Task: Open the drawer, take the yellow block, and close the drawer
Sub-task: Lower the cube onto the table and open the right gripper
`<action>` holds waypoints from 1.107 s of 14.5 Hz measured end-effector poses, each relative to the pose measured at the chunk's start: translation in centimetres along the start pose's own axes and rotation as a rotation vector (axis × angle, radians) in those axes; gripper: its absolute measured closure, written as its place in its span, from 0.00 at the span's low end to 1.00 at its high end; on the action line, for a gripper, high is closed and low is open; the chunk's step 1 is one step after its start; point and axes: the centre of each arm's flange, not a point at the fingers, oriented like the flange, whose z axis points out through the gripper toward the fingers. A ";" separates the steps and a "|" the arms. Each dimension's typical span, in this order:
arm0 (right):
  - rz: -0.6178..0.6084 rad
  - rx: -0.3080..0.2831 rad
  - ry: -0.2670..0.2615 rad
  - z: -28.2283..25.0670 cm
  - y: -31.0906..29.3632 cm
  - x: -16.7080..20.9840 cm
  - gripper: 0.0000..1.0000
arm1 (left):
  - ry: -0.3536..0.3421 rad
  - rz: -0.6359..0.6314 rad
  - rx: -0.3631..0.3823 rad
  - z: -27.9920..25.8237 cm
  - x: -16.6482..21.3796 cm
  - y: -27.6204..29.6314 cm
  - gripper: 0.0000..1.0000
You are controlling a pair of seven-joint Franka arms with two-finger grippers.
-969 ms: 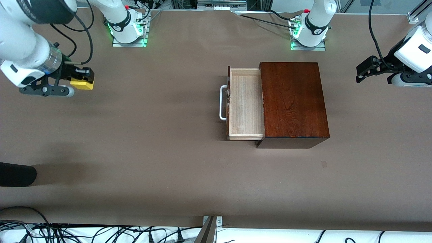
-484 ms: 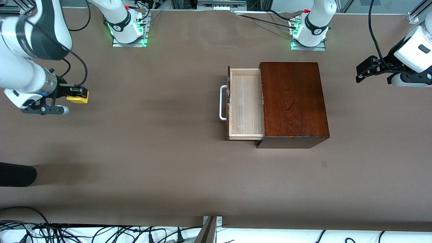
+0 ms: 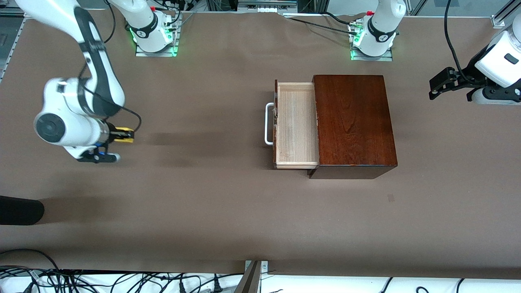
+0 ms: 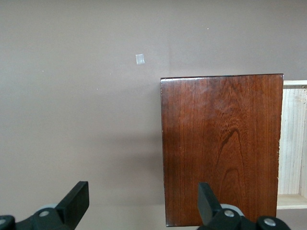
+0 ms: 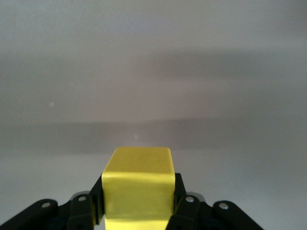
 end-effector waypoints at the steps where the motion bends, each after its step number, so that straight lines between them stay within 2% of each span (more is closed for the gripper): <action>1: 0.005 0.005 0.003 1.6 -0.2 0.7 0.44 | 0.002 -0.001 0.000 -0.1 0.0 -0.1 0.00; 3: 0.010 0.006 0.005 3.4 -0.2 1.5 0.44 | 0.005 -0.004 -0.001 -0.2 0.0 -0.2 0.00; 7: 0.019 0.007 0.050 5.2 -0.4 2.7 0.44 | -0.024 0.003 0.000 1.4 0.9 0.2 0.00; 10: 0.038 0.024 0.049 6.5 -0.6 3.0 0.44 | -0.018 0.010 -0.001 1.2 1.3 0.9 0.00; 12: 0.054 0.028 0.051 6.3 -0.6 3.1 0.43 | -0.010 -0.010 0.000 0.6 1.0 3.4 0.00; 15: 0.059 0.035 0.043 4.5 -0.7 3.0 0.20 | -0.017 -0.031 0.006 0.6 0.0 9.2 0.00; 16: 0.058 0.039 0.041 3.4 -0.8 2.7 0.09 | -0.018 -0.042 0.008 0.7 -0.3 11.1 0.00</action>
